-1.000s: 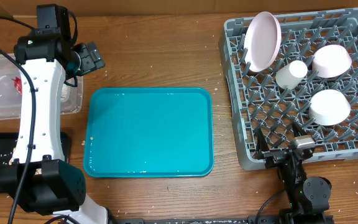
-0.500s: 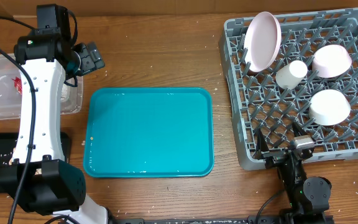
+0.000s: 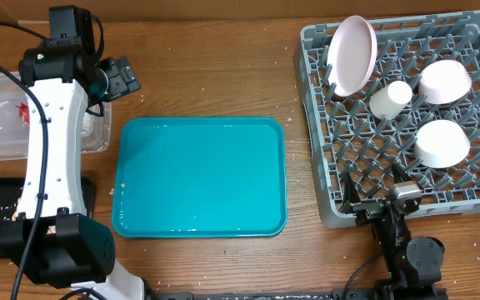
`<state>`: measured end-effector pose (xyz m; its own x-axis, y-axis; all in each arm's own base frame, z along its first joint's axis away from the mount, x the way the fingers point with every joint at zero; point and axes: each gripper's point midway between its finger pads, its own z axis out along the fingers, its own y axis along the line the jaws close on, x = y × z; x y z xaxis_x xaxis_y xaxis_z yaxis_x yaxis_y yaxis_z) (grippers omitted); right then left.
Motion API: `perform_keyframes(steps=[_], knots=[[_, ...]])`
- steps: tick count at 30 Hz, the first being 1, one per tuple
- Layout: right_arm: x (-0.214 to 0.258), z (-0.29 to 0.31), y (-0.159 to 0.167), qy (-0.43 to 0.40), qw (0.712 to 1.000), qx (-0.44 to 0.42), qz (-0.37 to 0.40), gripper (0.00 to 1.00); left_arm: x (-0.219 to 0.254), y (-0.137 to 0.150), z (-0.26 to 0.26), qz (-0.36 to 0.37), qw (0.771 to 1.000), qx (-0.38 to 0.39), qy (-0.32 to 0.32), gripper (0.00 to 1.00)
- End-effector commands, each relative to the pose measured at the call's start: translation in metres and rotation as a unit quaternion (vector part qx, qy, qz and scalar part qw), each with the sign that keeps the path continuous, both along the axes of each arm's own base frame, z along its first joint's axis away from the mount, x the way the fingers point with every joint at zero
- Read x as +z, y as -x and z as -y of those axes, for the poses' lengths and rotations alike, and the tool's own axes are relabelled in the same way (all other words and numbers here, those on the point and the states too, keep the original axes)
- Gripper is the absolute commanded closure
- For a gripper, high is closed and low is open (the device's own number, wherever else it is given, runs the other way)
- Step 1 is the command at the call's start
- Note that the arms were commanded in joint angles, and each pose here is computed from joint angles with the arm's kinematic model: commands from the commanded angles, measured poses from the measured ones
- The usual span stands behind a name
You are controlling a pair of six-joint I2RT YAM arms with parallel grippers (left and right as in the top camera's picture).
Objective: Sort waste into correct bins and load items into the dishwasher
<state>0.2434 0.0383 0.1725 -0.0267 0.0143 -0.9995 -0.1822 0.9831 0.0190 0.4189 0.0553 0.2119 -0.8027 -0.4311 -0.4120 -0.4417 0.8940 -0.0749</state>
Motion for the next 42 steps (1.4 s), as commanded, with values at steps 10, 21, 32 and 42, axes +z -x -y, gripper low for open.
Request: perform_keyframes(steps=[10, 21, 32, 42], knots=[[-0.001, 0.000, 0.000, 0.001, 1.000, 0.000, 0.003, 0.00, 0.000, 0.012, -0.001, -0.026, 0.999, -0.020, -0.022, 0.00], [-0.001, 0.000, 0.000, 0.001, 1.000, 0.000, 0.003, 0.00, 0.035, 0.044, 0.010, -0.006, 1.000, -0.025, -0.001, 0.00], [-0.001, 0.000, 0.000, 0.001, 1.000, 0.000, 0.003, 0.00, 0.025, 0.066, 0.037, 0.062, 0.993, -0.102, 0.007, 0.00], [-0.001, 0.000, 0.000, 0.001, 1.000, 0.000, 0.003, 0.00, -0.030, 0.080, 0.088, 0.213, 0.935, -0.283, 0.029, 0.00]])
